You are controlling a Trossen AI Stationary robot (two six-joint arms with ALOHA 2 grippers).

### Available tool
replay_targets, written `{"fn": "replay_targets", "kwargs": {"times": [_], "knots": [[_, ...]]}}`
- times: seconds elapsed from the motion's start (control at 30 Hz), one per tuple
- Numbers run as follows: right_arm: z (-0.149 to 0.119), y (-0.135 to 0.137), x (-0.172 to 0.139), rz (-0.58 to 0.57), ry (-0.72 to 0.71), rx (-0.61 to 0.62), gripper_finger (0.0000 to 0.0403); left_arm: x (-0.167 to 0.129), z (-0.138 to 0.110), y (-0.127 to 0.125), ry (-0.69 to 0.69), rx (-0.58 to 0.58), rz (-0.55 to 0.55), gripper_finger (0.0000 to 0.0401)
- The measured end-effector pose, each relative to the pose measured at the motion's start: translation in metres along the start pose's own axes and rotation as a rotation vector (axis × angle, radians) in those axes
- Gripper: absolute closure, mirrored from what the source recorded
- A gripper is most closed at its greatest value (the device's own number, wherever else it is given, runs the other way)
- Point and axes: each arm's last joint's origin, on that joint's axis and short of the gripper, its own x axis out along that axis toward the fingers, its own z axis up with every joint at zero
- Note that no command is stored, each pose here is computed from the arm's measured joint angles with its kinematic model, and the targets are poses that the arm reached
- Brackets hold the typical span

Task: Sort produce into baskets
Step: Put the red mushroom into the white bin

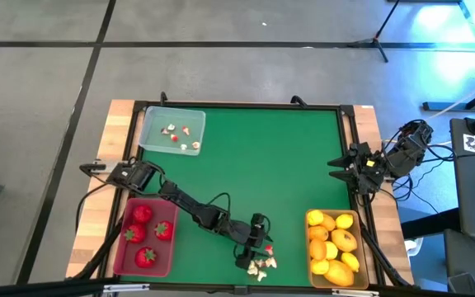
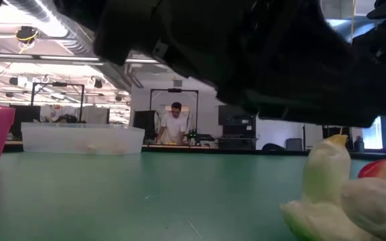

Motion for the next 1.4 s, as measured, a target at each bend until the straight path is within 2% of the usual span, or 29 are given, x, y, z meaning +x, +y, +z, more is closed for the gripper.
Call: {"fn": "replay_targets", "kwargs": {"times": [0.47, 0.67, 1.03, 1.4], "knots": [[-0.001, -0.001, 0.000, -0.005, 0.006, -0.007, 0.0182, 0.018, -0.022, 0.001, 0.043, 0.036, -0.041, 0.0164], [-0.001, 0.000, 0.000, -0.007, 0.008, -0.009, 0.0182, 0.027, -0.026, 0.007, 0.048, 0.021, -0.035, 0.0164], [-0.001, 0.000, 0.000, -0.007, 0.008, -0.009, 0.0182, 0.027, -0.028, 0.012, 0.075, -0.007, -0.069, 0.0165], [-0.001, 0.000, 0.000, -0.007, 0.008, -0.008, 0.0182, 0.027, -0.028, 0.012, 0.076, -0.010, -0.067, 0.0222]]}}
